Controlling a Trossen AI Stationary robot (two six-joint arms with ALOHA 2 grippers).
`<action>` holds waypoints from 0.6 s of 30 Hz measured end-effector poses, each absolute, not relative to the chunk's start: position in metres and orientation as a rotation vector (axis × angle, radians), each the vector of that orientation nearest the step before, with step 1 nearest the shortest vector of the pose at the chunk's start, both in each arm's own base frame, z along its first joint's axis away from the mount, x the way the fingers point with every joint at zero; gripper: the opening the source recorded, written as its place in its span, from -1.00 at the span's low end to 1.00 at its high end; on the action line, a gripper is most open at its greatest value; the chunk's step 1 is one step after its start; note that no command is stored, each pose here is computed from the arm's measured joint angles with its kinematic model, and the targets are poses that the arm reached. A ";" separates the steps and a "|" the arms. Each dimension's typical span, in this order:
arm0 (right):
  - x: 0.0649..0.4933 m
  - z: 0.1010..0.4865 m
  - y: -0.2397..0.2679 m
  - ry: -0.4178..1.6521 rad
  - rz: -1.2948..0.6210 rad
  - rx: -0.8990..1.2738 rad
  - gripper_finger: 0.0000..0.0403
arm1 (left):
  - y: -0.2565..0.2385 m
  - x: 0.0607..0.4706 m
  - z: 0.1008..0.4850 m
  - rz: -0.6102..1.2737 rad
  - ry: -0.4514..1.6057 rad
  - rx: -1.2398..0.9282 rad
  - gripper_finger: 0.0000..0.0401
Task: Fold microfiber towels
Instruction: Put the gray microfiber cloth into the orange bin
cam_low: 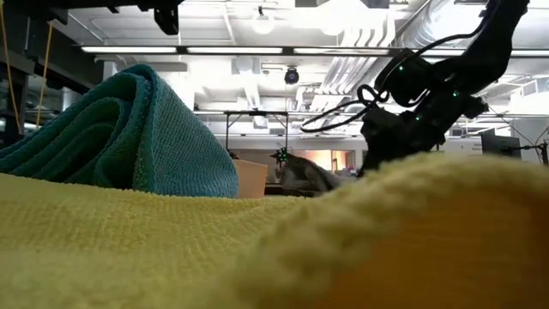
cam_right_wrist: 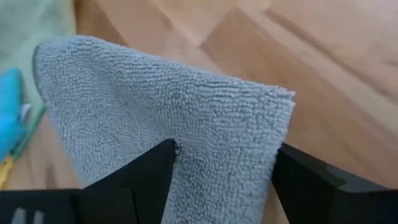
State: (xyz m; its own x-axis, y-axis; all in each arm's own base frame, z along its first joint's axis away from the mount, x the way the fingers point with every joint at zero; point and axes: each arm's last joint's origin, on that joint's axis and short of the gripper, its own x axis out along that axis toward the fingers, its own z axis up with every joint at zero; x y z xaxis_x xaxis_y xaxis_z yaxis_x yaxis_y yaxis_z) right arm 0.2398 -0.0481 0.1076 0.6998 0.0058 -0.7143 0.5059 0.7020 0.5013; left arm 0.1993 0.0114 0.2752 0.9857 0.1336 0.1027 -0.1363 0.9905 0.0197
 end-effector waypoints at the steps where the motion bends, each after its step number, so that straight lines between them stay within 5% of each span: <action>1: 0.241 0.107 -0.046 0.754 -0.306 0.755 0.21 | 0.011 0.199 0.275 0.137 -0.102 0.027 -1.00; 9: 0.245 0.099 -0.034 0.746 -0.406 0.747 0.08 | 0.015 0.187 0.284 0.342 -0.142 0.009 -1.00; 15: 0.244 0.096 -0.032 0.740 -0.471 0.650 -0.81 | 0.014 0.177 0.283 0.532 -0.076 0.044 -1.00; 18: 0.245 0.097 -0.033 0.726 -0.505 0.635 -0.90 | 0.016 0.173 0.277 0.659 -0.030 0.090 -1.00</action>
